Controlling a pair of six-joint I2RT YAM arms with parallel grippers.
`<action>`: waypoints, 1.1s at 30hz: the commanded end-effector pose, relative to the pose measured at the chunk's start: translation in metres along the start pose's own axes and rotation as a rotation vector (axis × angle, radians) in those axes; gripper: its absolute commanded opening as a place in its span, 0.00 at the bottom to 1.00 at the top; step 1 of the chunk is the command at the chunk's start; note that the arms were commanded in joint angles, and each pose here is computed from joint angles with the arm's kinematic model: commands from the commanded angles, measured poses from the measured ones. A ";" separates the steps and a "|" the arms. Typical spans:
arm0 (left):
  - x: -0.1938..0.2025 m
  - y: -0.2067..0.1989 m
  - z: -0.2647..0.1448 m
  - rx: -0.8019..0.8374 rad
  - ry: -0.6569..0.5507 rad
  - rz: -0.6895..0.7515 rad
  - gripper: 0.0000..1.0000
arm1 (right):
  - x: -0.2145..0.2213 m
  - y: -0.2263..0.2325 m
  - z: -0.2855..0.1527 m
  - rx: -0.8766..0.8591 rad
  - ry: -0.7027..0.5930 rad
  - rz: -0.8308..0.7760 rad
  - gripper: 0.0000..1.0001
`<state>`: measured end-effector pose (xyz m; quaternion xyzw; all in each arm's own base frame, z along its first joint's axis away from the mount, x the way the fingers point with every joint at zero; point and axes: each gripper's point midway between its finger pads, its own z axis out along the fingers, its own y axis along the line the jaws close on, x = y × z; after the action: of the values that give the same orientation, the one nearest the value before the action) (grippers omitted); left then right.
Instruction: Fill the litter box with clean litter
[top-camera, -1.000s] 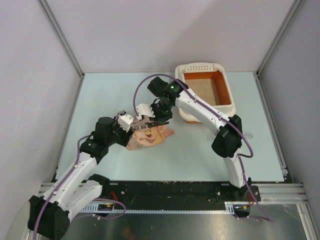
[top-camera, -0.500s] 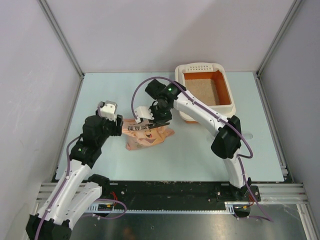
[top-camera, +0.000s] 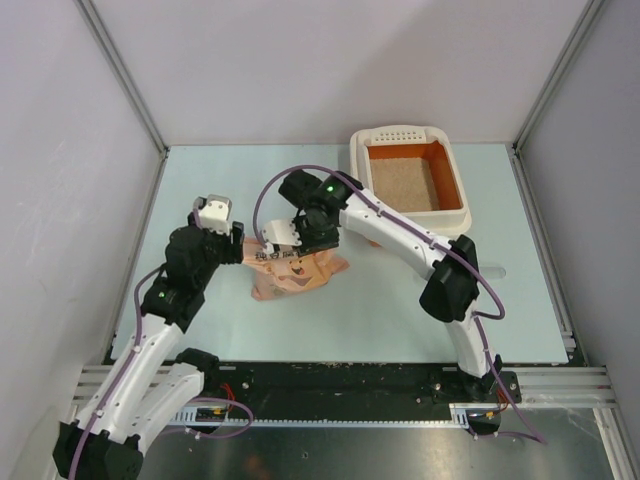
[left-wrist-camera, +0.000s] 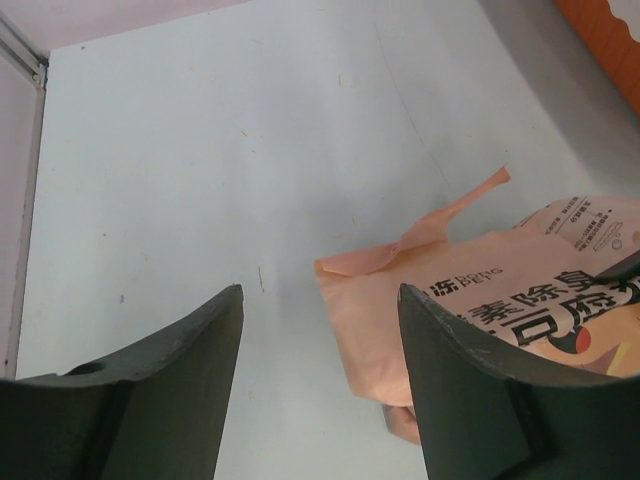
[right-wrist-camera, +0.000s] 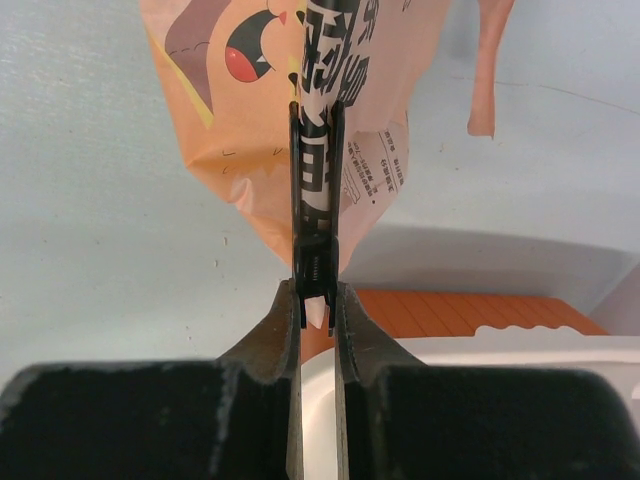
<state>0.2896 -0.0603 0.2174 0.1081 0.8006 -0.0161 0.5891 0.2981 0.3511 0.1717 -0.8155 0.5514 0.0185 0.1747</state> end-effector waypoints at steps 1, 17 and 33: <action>-0.033 0.007 0.001 -0.036 -0.096 -0.039 0.68 | -0.004 -0.001 -0.005 0.028 0.001 0.001 0.00; -0.043 0.007 0.002 -0.025 -0.124 -0.005 0.78 | -0.002 -0.017 -0.033 0.155 0.005 -0.025 0.47; -0.065 -0.001 0.028 0.074 -0.137 0.056 1.00 | 0.041 -0.101 -0.082 0.573 -0.209 0.804 1.00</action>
<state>0.3182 -0.0733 0.2361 0.1441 0.7828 -0.0256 0.6048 0.3620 0.3325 0.2561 -0.6097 0.7012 0.0034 0.3695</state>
